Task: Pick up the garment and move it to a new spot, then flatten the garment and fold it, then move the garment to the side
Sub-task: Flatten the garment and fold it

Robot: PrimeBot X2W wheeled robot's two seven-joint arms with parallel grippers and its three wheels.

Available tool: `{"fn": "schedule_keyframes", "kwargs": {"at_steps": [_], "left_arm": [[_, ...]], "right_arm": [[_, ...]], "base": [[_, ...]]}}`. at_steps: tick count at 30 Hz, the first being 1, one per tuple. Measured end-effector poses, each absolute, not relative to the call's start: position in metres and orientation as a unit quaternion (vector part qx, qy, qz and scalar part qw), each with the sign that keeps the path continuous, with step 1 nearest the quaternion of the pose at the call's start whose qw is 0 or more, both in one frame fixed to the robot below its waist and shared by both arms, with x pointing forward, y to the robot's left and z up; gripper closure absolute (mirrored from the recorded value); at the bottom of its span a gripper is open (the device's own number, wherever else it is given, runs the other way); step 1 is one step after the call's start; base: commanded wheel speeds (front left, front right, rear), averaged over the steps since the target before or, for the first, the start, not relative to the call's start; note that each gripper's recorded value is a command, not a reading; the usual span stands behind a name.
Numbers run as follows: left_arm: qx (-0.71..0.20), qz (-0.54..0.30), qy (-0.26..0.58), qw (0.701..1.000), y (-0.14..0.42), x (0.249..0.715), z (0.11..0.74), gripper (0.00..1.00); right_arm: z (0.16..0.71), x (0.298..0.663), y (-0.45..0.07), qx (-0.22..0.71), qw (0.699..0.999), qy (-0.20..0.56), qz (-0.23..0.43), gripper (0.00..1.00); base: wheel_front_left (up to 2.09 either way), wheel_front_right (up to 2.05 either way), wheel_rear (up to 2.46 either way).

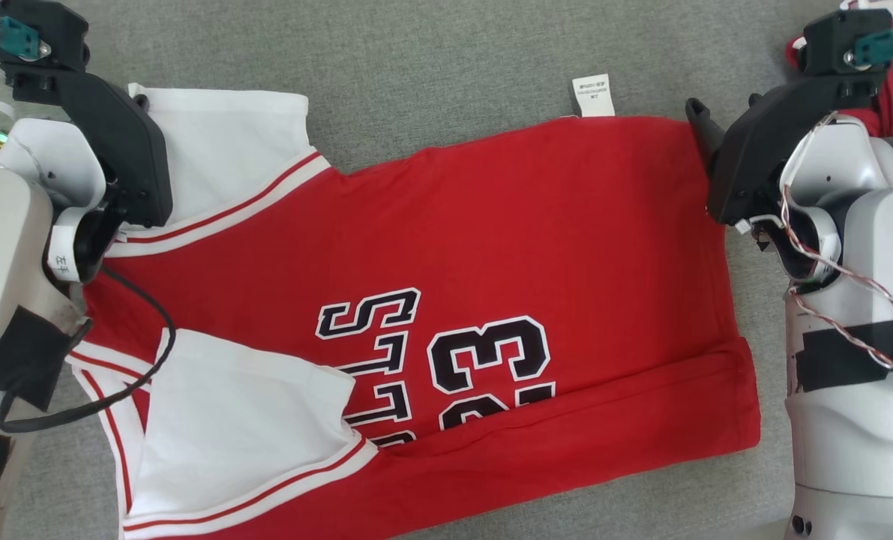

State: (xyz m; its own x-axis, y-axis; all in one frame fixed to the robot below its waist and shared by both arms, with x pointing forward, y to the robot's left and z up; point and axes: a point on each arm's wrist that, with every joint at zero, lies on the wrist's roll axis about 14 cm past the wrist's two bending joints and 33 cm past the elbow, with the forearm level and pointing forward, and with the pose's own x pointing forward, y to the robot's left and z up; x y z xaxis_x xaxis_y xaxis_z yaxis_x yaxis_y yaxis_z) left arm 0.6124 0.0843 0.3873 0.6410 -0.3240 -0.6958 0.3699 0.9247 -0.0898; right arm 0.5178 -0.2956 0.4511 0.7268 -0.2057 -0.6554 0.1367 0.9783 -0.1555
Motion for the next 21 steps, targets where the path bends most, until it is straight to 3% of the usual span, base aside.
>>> {"fn": "schedule_keyframes", "kwargs": {"at_steps": [7, 21], "left_arm": [[0.030, -0.189, 0.375, 0.907, 0.088, 0.613, 0.387, 1.00], [0.029, -0.188, 0.376, 0.907, 0.092, 0.613, 0.386, 1.00]], "right_arm": [[0.420, 0.510, -0.283, -0.067, 0.892, 0.441, -0.075, 0.00], [0.406, 0.503, -0.252, -0.082, 0.891, 0.446, -0.015, 0.00]], "base": [[0.00, 0.00, 0.00], [0.00, 0.00, 0.00]]}}
